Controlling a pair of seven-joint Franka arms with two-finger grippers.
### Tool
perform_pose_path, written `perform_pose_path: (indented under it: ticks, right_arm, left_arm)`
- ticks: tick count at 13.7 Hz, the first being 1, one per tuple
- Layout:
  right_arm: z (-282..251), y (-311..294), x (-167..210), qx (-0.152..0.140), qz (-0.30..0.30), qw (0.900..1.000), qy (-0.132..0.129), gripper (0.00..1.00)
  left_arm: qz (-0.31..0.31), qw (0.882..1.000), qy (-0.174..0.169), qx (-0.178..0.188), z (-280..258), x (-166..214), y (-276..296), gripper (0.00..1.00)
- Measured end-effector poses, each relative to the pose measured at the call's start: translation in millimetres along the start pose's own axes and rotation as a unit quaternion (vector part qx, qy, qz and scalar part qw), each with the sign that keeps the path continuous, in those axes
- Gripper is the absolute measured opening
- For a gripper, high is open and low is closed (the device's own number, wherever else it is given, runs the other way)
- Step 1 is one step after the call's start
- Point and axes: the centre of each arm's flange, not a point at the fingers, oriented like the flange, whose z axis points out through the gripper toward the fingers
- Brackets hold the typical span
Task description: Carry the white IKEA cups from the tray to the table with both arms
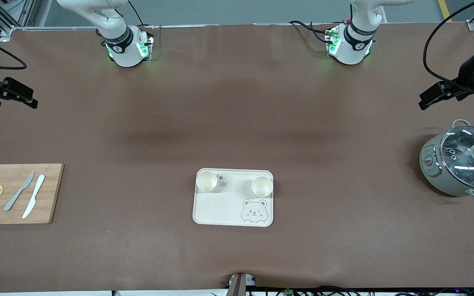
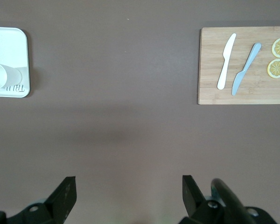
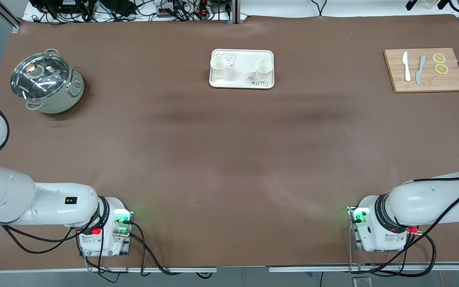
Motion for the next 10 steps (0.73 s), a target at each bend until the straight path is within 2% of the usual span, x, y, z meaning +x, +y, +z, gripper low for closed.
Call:
perform_pose_path:
  ticks: [4,7,10]
  right_arm:
    - [0.5,0.9,-0.3,0.0,0.001,1.0,-0.002,1.0]
    - [0.9,1.2,-0.4,0.0,0.001,1.0,-0.003,1.0]
    - [1.0,2.4,-0.5,0.0,0.002,1.0,-0.003,1.0]
  left_arm:
    - [-0.001,1.0,-0.006,0.003,-1.2,-1.8,-1.3,1.0]
    - [0.002,1.0,0.007,0.03,-5.0,-0.5,-3.5,1.0]
    - [0.021,0.999,-0.009,0.043,15.2,3.8,22.6,1.0]
